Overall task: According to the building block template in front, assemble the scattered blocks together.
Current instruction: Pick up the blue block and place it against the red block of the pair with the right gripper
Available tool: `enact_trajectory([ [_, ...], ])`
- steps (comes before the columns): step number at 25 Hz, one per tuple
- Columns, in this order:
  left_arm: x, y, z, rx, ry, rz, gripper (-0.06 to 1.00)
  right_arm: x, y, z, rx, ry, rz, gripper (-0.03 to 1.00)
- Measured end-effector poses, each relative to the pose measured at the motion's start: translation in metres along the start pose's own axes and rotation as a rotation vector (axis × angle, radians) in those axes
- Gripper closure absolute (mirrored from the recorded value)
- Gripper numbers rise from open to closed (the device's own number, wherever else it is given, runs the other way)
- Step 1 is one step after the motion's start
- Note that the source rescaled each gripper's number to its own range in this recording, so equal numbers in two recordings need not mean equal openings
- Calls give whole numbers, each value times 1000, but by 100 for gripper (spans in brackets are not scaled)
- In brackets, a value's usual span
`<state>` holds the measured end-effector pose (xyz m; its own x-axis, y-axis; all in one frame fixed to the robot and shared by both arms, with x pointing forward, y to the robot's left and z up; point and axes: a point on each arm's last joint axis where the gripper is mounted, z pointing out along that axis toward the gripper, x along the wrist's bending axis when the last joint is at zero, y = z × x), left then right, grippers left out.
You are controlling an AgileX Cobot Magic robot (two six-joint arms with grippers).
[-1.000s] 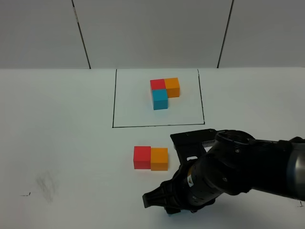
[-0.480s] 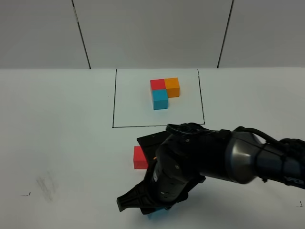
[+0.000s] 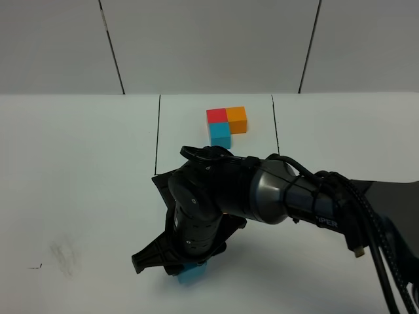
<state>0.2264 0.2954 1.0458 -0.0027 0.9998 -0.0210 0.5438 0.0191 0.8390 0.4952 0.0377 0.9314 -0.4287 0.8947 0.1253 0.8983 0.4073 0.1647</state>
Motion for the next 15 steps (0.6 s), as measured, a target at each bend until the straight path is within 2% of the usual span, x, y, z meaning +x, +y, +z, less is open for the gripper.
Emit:
enact_trajectory([
  [6, 0, 0, 0, 0, 0, 0, 15, 0, 0, 11, 38, -13, 5, 96],
  [15, 0, 0, 0, 0, 0, 0, 15, 0, 1, 12, 35, -11, -7, 96],
])
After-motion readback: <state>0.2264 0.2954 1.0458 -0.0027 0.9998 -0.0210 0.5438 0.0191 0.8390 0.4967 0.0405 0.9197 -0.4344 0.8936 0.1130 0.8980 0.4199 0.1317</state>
